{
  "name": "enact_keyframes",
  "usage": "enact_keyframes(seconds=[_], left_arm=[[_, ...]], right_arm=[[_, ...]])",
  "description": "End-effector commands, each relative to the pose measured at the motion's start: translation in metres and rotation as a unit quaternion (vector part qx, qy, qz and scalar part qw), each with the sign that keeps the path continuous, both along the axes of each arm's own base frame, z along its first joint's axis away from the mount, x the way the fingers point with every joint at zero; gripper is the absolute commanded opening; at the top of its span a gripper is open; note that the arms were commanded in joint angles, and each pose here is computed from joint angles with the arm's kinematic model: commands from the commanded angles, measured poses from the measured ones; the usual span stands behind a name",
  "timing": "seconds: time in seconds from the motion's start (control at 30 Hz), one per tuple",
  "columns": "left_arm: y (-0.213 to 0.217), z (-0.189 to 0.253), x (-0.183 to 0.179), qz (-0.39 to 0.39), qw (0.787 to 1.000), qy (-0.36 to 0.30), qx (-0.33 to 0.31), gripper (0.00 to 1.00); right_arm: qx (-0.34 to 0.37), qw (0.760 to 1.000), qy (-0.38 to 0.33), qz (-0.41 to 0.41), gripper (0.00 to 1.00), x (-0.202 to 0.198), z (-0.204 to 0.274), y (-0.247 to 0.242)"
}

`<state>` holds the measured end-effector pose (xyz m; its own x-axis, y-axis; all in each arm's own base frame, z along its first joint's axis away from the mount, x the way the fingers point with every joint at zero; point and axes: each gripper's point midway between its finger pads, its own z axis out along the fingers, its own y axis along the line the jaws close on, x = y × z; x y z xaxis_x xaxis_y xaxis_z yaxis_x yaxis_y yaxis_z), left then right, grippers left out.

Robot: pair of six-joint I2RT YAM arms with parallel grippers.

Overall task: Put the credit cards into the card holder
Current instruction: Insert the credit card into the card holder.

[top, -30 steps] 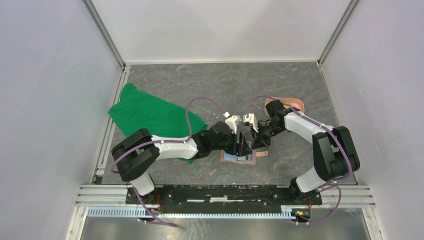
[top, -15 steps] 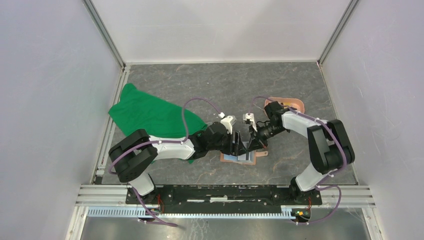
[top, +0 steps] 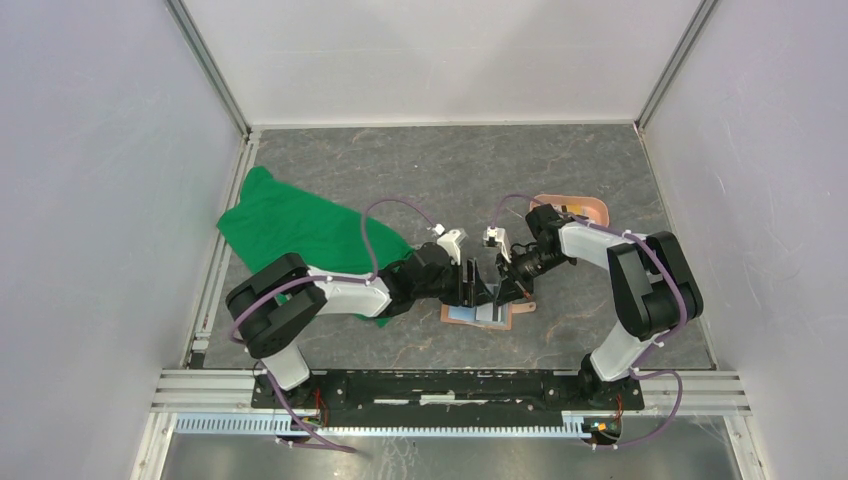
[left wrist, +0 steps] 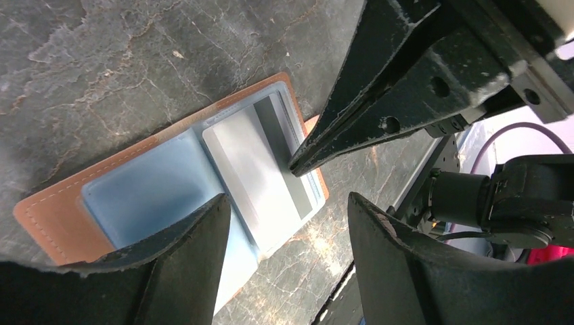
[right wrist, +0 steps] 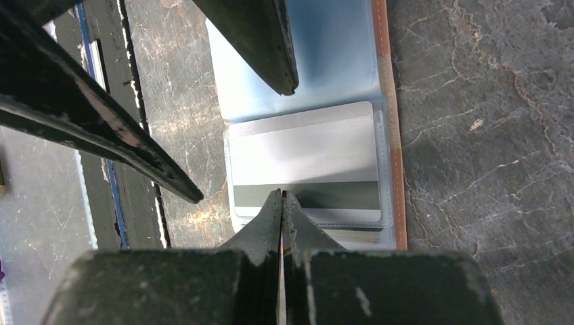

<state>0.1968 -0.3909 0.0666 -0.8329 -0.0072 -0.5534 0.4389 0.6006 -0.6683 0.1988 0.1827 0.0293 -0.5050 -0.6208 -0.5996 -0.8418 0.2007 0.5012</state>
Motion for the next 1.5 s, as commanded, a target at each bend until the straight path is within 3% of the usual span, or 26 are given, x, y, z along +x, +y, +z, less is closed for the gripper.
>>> enact_keyframes(seconds=[0.0,0.27,0.47,0.7,0.9,1.07,1.27,1.33,1.4,1.47], left_arm=[[-0.012,0.002,-0.001,-0.004,0.999,0.023,-0.034,0.70],[-0.008,-0.021,-0.001,0.002,0.999,0.044,0.008,0.67],[-0.021,-0.008,-0.010,-0.034,0.998,0.049,-0.030,0.55],[-0.026,-0.002,-0.012,-0.047,0.997,0.047,-0.038,0.55],[-0.012,0.009,-0.002,-0.025,1.000,0.004,-0.013,0.64],[0.005,0.032,0.008,-0.013,0.998,-0.054,-0.002,0.68],[0.032,0.092,0.023,0.008,0.984,-0.176,-0.011,0.70],[0.047,0.115,0.029,0.026,0.975,-0.220,-0.010,0.76],[0.066,0.136,0.038,0.061,0.964,-0.257,-0.013,0.96],[0.086,0.152,0.046,0.084,0.957,-0.277,-0.027,0.99]], right_arm=[[-0.043,0.998,-0.047,0.003,0.00,0.018,-0.012,-0.010],[-0.037,0.998,-0.047,0.005,0.00,0.018,-0.010,-0.008],[-0.024,0.998,-0.049,0.012,0.00,0.017,-0.005,-0.005],[0.010,0.997,-0.065,0.031,0.04,0.016,0.011,0.001],[0.013,0.993,-0.112,0.034,0.20,0.024,0.028,-0.008],[0.020,0.985,-0.173,0.017,0.25,0.037,0.051,-0.026],[0.033,0.966,-0.252,-0.051,0.30,0.068,0.091,-0.052],[0.023,0.951,-0.294,-0.093,0.34,0.091,0.109,-0.061],[0.004,0.931,-0.338,-0.138,0.46,0.115,0.127,-0.071],[-0.016,0.907,-0.369,-0.200,0.63,0.142,0.142,-0.085]])
